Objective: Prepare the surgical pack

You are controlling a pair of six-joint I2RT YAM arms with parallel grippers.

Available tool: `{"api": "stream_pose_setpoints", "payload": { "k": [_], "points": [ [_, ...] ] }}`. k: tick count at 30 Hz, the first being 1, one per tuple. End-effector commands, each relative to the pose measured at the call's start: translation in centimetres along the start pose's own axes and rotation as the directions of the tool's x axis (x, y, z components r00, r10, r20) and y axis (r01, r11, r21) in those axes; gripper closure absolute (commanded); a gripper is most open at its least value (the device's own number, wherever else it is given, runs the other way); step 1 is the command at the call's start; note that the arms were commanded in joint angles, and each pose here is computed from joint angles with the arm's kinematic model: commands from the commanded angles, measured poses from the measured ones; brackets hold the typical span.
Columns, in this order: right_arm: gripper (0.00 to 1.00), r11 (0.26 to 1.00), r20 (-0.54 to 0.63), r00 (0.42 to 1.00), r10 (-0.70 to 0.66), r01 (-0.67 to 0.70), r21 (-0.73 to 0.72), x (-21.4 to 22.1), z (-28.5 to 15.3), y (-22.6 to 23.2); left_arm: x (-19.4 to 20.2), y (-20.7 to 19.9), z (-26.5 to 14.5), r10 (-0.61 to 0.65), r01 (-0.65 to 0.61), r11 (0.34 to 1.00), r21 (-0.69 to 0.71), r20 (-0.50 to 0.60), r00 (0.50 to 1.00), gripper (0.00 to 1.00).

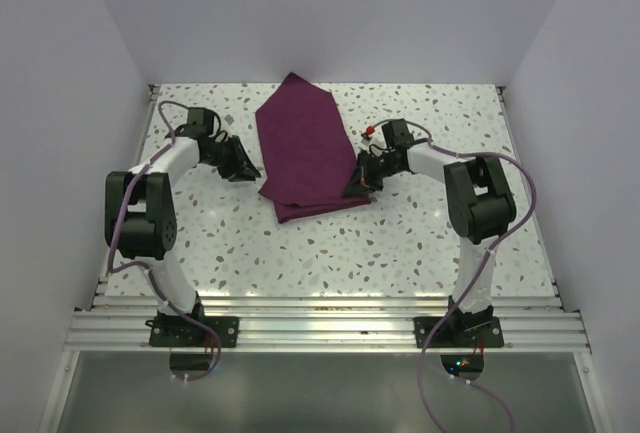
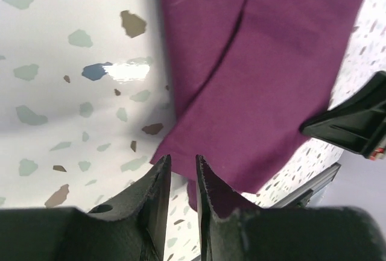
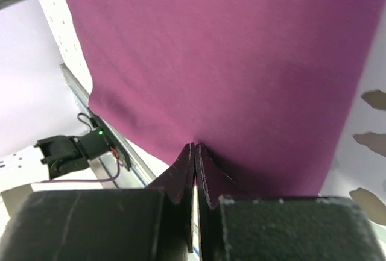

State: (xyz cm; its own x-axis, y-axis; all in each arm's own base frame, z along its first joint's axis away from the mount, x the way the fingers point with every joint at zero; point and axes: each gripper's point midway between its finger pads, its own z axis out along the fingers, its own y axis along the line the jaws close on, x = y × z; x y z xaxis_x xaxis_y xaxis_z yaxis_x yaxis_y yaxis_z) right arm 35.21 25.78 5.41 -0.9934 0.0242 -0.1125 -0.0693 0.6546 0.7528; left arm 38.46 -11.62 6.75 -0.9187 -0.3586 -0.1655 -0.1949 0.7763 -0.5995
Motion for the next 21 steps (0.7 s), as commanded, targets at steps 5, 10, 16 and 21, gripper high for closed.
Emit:
{"api": "stream_pose_setpoints", "payload": {
  "k": [5, 10, 16, 21],
  "points": [
    [1.0, 0.999, 0.015, 1.0, -0.016, 0.017, -0.036, 1.2, -1.6, 0.6, -1.8, -7.0, -3.4, 0.057, -0.077, 0.978, 0.193, 0.109, 0.992, 0.74],
    [1.0, 0.999, 0.006, 1.0, 0.021, -0.021, -0.025, 2.6, -1.6, -0.2, 1.1, -11.6, -1.3, 0.151, -0.155, 0.934, 0.323, 0.037, 0.988, 0.77],
    [1.0, 1.0, 0.002, 1.0, 0.019, -0.019, 0.004, 3.7, -1.9, -0.9, 3.9, -13.5, 0.6, 0.208, -0.186, 0.92, 0.344, -0.028, 0.978, 0.79],
    [1.0, 0.997, 0.021, 0.998, -0.062, 0.061, 0.038, 2.1, -4.0, 1.1, 0.5, -11.8, -0.9, 0.231, -0.241, 0.95, 0.197, 0.072, 0.97, 0.73]
  ]
}}
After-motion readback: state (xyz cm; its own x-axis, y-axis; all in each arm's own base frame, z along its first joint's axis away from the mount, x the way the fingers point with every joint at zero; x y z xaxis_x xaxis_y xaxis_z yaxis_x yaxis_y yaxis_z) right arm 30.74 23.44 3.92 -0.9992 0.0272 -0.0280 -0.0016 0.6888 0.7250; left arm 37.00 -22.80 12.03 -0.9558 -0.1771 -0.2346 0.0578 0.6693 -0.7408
